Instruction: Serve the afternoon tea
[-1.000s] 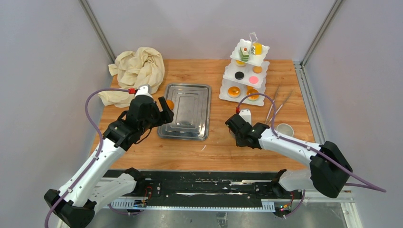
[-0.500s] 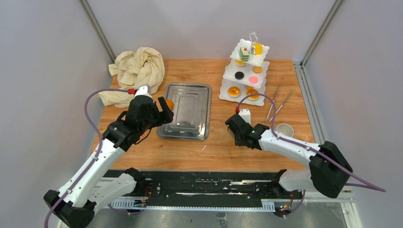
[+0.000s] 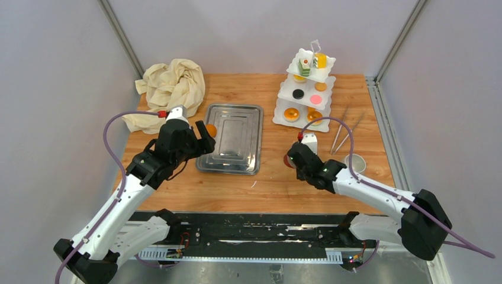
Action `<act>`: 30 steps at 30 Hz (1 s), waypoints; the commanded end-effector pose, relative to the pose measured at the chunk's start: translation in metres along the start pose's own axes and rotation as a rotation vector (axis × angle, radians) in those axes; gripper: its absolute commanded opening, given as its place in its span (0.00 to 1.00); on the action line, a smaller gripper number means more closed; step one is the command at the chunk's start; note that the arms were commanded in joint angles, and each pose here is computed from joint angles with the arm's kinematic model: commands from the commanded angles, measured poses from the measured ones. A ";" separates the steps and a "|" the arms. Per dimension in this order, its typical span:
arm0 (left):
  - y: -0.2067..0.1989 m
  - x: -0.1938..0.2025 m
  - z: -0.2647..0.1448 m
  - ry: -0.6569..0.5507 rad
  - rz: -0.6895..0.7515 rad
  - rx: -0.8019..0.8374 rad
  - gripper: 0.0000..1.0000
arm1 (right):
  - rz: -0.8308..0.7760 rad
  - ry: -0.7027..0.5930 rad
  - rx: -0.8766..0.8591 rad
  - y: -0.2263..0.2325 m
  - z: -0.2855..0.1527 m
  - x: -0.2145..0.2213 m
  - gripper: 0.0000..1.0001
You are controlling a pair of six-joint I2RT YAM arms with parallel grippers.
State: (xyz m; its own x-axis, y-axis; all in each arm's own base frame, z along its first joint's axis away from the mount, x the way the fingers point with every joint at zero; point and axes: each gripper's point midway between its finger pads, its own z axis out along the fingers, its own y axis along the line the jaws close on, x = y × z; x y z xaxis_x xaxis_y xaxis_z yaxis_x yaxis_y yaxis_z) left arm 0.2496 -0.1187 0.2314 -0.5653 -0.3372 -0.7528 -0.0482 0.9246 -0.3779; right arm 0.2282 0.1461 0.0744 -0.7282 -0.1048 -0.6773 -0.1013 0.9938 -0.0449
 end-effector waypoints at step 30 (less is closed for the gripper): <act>0.008 -0.002 -0.006 -0.025 -0.006 -0.016 0.83 | 0.009 -0.019 -0.038 0.016 0.022 -0.014 0.01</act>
State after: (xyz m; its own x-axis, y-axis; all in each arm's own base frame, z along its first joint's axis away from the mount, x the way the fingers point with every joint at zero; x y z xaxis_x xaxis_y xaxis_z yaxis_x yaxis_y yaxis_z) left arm 0.2457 -0.1162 0.2329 -0.5617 -0.3391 -0.7546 -0.0475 0.9239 -0.3797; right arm 0.2381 0.1628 0.0604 -0.7463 -0.1487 -0.6488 -0.1632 0.9859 -0.0383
